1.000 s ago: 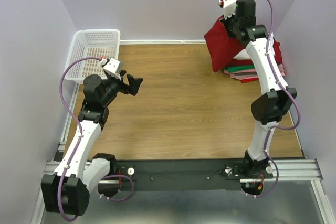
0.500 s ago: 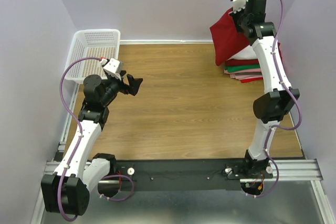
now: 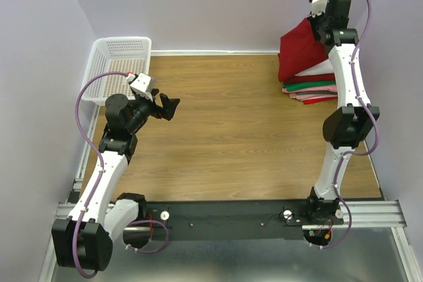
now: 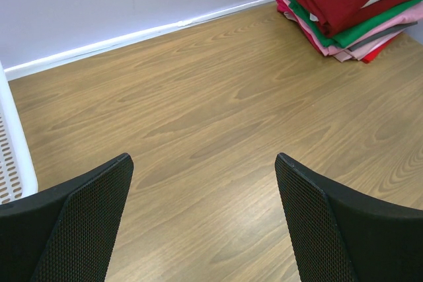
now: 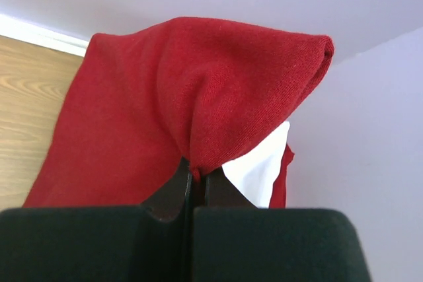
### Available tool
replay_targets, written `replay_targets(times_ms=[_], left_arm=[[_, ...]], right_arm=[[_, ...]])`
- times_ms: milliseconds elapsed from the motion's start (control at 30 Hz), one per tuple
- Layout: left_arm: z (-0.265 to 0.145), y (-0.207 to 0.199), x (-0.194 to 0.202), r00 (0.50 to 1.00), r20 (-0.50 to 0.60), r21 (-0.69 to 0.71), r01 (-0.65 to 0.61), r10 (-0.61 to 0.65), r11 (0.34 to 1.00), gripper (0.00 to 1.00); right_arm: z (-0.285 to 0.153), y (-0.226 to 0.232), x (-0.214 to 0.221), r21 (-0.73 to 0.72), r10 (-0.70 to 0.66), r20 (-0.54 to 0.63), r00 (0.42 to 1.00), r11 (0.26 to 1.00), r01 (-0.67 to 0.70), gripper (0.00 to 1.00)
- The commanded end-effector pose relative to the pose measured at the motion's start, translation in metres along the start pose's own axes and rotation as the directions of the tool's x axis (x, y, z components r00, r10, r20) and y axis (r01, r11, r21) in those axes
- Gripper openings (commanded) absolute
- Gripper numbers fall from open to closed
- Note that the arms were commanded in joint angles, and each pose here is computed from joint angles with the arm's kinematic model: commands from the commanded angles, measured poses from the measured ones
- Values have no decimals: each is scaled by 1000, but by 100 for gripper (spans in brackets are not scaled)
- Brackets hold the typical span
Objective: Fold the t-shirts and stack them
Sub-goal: Neatly place the folded tshirt to the corner, then reset both grippers
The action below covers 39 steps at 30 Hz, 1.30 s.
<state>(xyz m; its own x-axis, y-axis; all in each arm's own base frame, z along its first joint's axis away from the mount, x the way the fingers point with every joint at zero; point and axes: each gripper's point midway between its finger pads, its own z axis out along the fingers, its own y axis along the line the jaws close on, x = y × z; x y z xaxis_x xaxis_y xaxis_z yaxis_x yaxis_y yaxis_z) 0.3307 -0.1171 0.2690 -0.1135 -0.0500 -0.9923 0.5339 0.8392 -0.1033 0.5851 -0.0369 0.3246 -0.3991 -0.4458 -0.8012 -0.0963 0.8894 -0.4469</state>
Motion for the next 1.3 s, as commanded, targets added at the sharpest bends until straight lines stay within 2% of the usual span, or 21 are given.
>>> replay_targets(times_ms=[0, 433, 500, 533, 633, 767, 867, 1033, 1067, 1100, 1167, 1233, 1267], left_arm=[[1, -2, 5, 1000, -5, 22, -9, 10, 1000, 96], [3, -1, 8, 1000, -14, 28, -5, 5, 1000, 96], [3, -1, 9, 1000, -15, 28, -4, 5, 1000, 95], [3, -1, 9, 1000, -15, 28, -4, 5, 1000, 95], [3, -2, 9, 1000, -16, 29, -5, 5, 1000, 95], [2, -2, 8, 1000, -12, 28, -6, 6, 1000, 96], [2, -2, 8, 1000, -11, 27, -6, 7, 1000, 95], [1, -2, 6, 1000, -8, 27, -8, 8, 1000, 95], [1, -2, 6, 1000, -5, 25, -11, 11, 1000, 96], [1, -2, 5, 1000, -5, 24, -11, 11, 1000, 95], [1, 0, 3, 1000, -2, 15, -15, 16, 1000, 96], [0, 4, 0, 1000, 4, -14, -24, 24, 1000, 96], [-2, 6, -1, 1000, 6, -28, -26, 26, 999, 96]], right_arm=[[16, -18, 1, 41, -1, 28, 1000, 999, 0, 0], [46, -56, 57, 126, 44, -73, 996, 991, -34, 1], [49, -60, 66, 152, 56, -92, 994, 988, -41, 20], [53, -65, 77, 186, 61, -119, 991, 982, -38, 38], [59, -77, 95, 289, 92, -164, 982, 956, -42, 65], [56, -87, 105, 383, 146, -180, 973, 921, -67, 78], [48, -92, 94, 400, 169, -143, 975, 911, -99, 80], [30, -83, 72, 318, 182, -76, 980, 936, -149, 80], [19, -80, 56, 270, 190, -27, 982, 947, -175, 80], [10, -75, 45, 226, 186, 2, 982, 957, -182, 84], [5, -43, 40, 52, 167, 33, 985, 984, -168, 99], [-30, -31, 11, -56, 159, 124, 979, 987, -153, 100], [-39, -13, 8, -155, 164, 148, 975, 978, -141, 100]])
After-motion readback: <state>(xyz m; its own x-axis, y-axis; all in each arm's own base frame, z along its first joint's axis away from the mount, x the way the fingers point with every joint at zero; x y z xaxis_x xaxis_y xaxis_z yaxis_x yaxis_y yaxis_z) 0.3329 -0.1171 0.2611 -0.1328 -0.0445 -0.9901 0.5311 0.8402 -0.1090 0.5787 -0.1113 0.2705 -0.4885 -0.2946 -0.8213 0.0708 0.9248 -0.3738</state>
